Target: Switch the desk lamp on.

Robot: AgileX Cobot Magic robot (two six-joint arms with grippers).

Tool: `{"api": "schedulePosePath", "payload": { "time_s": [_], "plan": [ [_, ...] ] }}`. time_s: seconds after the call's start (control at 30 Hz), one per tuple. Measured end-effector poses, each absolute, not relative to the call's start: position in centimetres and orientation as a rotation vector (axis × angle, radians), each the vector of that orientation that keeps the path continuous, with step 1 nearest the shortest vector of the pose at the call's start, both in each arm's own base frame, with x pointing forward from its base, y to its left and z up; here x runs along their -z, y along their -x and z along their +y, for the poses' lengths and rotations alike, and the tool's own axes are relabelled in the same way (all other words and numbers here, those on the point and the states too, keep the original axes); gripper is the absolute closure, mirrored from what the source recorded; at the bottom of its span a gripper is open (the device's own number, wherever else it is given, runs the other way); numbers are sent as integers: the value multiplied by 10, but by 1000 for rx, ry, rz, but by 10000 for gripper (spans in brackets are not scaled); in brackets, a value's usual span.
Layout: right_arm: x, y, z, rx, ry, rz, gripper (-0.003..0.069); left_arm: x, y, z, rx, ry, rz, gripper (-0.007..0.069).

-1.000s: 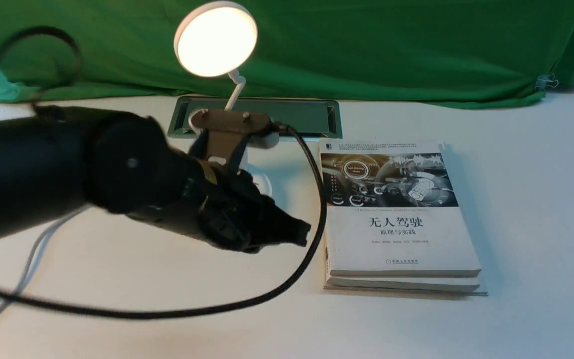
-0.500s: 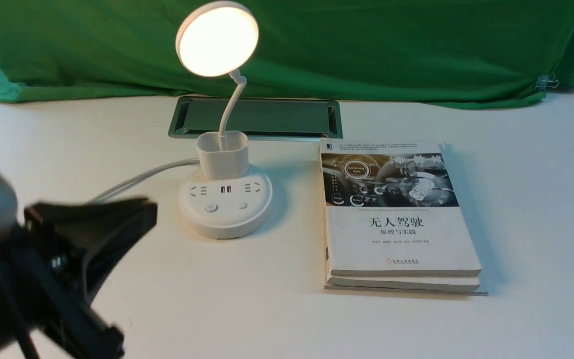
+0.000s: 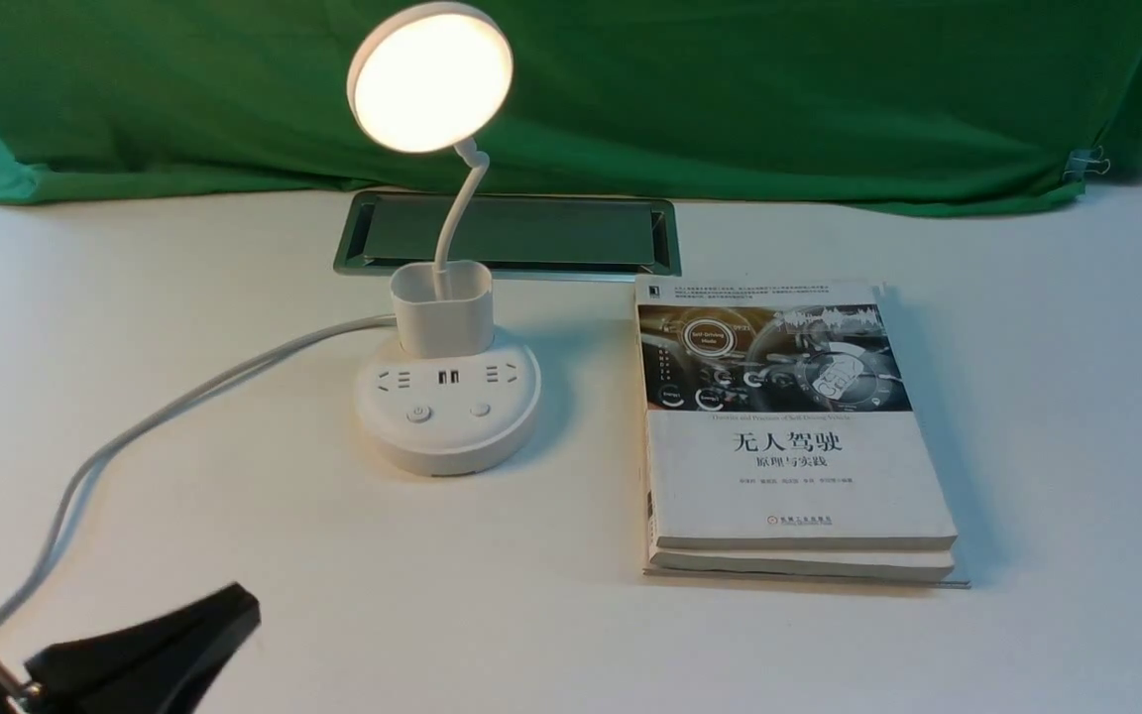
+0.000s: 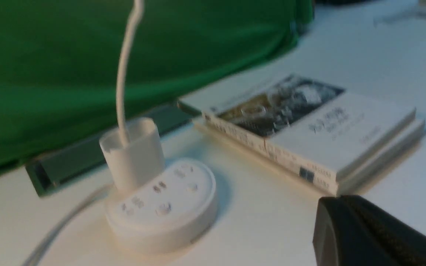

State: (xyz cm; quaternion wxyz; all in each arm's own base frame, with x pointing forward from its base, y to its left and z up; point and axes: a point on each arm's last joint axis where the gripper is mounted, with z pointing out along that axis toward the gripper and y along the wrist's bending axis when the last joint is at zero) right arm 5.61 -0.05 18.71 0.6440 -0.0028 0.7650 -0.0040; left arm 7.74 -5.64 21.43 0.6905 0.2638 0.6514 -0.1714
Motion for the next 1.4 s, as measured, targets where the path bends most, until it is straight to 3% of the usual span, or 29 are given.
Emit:
{"api": "schedulePosePath", "payload": {
  "time_s": [0.4, 0.6, 0.77, 1.4],
  "plan": [
    [-187, -56, -1, 9, 6, 1742, 421, -219, -68, -22, 249, -231, 1447, 624],
    [-187, -56, -1, 9, 6, 1742, 421, -200, -56, -11, 192, -101, 1620, 624],
    [-187, -56, -1, 9, 7, 1742, 421, -190, -55, -11, 196, -77, 1726, 624],
    [-187, -56, -1, 9, 7, 1742, 419, -190, -54, -10, 178, -97, 1726, 624]
  ]
}}
